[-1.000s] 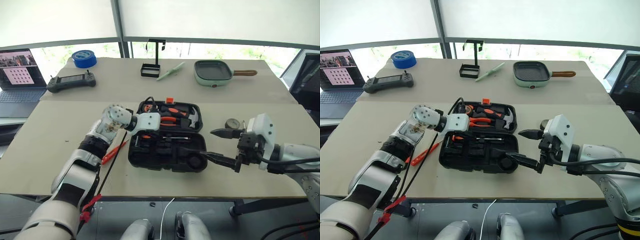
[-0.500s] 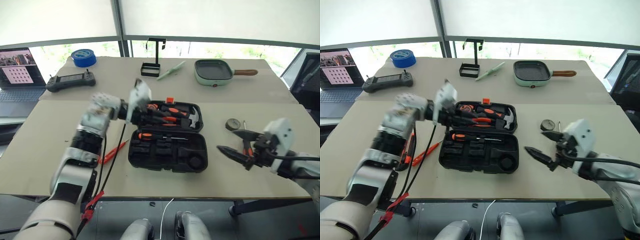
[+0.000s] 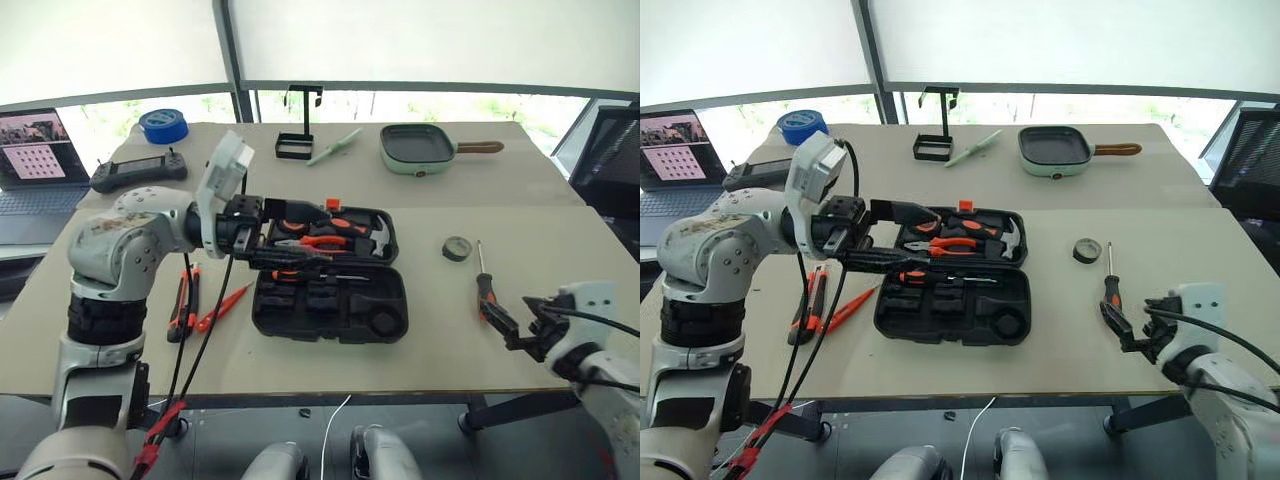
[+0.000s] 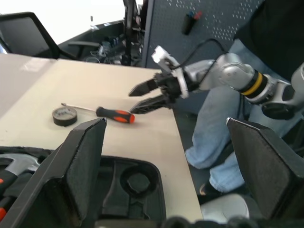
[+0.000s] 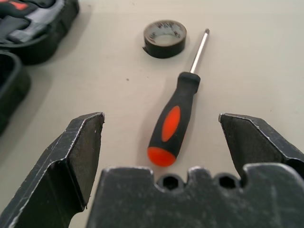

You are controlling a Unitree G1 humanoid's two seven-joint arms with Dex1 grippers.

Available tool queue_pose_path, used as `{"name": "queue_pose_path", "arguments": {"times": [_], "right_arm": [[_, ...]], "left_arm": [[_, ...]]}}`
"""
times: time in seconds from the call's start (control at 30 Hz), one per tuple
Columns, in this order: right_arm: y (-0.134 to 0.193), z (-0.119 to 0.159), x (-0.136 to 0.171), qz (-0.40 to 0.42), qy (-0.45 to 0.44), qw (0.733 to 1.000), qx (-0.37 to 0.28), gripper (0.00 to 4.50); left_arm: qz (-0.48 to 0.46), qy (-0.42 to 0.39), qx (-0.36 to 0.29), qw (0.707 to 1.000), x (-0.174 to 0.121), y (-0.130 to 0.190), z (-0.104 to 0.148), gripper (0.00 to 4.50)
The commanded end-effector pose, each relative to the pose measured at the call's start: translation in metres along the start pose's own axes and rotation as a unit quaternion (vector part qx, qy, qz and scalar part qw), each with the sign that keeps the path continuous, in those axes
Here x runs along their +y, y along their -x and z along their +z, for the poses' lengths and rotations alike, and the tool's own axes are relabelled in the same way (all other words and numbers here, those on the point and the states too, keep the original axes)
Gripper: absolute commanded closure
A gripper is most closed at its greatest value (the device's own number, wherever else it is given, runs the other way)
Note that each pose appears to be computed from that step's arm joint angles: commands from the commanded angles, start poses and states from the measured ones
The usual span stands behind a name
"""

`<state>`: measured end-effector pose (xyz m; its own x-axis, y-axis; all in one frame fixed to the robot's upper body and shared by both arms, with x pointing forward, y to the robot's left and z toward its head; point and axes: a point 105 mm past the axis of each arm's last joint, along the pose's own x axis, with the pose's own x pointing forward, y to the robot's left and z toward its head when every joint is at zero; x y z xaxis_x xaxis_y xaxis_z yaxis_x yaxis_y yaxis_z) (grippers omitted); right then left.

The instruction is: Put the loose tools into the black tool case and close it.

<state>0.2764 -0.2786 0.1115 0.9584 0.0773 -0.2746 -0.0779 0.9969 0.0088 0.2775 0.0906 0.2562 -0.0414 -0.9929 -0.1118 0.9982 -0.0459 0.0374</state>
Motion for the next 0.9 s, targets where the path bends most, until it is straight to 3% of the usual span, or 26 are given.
{"name": "queue_pose_path", "arguments": {"times": [0.03, 0.27, 0.37, 0.47, 0.63, 0.73, 0.9], "right_arm": [[-0.019, -0.007, -0.011, -0.023, 0.002, 1.000, 0.000, 0.00], [-0.039, -0.020, -0.027, -0.057, -0.002, 0.998, 0.004, 0.00], [-0.038, -0.020, -0.032, -0.077, -0.028, 0.997, -0.012, 0.72], [-0.035, -0.019, -0.033, -0.085, -0.046, 0.995, -0.022, 1.73], [-0.020, 0.014, -0.039, -0.095, -0.068, 0.988, -0.096, 3.32], [-0.014, 0.040, -0.041, -0.071, -0.065, 0.986, -0.134, 3.38], [-0.016, 0.090, 0.001, 0.107, -0.013, 0.984, -0.145, 3.38]], "left_arm": [[-0.005, -0.018, 0.006, 1.000, -0.004, 0.001, 0.004, 0.13], [0.016, -0.013, 0.009, 1.000, 0.002, 0.004, 0.004, 0.13], [0.021, -0.016, 0.013, 1.000, 0.004, 0.005, 0.003, 0.00], [0.025, -0.017, 0.014, 0.999, 0.006, 0.006, 0.002, 0.00], [0.025, -0.007, 0.019, 0.999, 0.009, 0.015, 0.000, 0.00], [0.023, -0.012, 0.028, 0.999, 0.010, 0.021, -0.001, 0.00], [0.016, -0.014, 0.034, 0.999, 0.008, 0.026, 0.001, 0.00]]}}
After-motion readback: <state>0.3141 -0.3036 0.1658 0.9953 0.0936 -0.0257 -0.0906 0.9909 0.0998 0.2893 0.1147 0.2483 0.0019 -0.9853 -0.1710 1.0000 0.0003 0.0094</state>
